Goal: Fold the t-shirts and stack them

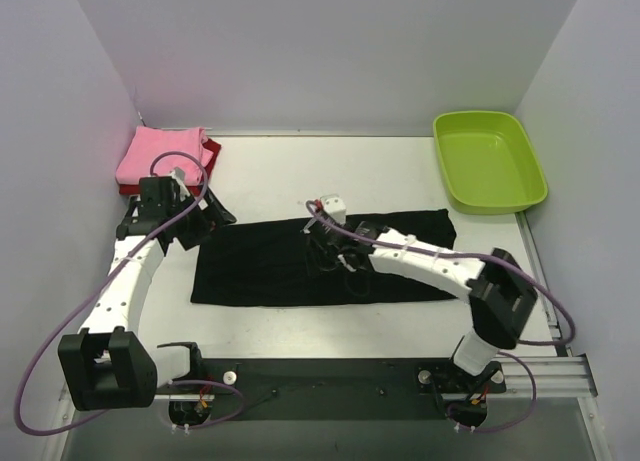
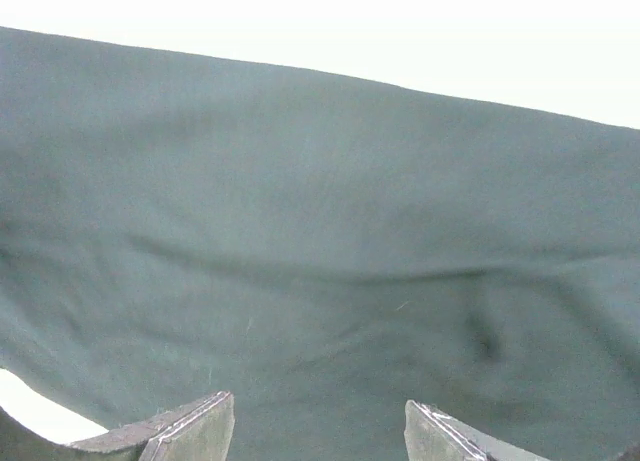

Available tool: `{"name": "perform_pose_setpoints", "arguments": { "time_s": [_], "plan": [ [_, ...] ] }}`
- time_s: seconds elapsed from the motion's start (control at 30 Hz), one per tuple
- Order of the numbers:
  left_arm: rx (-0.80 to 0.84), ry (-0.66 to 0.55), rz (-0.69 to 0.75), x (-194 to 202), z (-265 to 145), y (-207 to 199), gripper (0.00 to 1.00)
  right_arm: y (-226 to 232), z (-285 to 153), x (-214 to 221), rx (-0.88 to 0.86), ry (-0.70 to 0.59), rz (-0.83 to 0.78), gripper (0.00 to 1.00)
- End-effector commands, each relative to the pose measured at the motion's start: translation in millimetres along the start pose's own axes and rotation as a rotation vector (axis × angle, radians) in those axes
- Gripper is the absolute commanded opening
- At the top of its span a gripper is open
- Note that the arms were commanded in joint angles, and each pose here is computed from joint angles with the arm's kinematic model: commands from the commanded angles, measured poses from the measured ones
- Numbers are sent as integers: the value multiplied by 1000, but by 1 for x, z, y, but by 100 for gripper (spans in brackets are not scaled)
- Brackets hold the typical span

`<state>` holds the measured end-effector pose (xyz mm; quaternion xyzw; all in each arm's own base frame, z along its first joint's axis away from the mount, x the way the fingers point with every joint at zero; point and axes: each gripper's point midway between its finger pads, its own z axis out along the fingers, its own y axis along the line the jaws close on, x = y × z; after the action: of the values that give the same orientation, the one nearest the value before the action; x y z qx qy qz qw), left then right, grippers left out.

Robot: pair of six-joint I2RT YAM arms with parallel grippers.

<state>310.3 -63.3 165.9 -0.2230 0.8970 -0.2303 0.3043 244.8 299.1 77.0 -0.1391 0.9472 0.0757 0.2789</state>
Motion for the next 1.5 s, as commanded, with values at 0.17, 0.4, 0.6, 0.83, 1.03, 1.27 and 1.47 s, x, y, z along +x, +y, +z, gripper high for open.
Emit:
{"name": "perform_pose_setpoints", "arguments": {
  "time_s": [0.17,0.4,0.6,0.83,1.03,1.27,1.47],
  "plan": [
    [83,-24,38,-9,4,-23,94,-161,-80,-78,293,-223,221,72],
    [97,17,57,8,10,-26,95,-239,-43,-43,427,-57,411,67],
    [72,28,79,10,14,-20,94,-245,-7,-35,444,23,438,58],
    [63,57,86,15,20,-15,94,-250,22,-27,446,87,463,50],
    [48,69,86,18,25,-9,94,-254,40,-25,436,116,472,49],
    [41,80,85,19,30,-7,94,-251,53,-28,412,129,477,48],
    [31,82,88,18,32,-5,94,-248,60,-29,398,137,480,45]
  ]
}}
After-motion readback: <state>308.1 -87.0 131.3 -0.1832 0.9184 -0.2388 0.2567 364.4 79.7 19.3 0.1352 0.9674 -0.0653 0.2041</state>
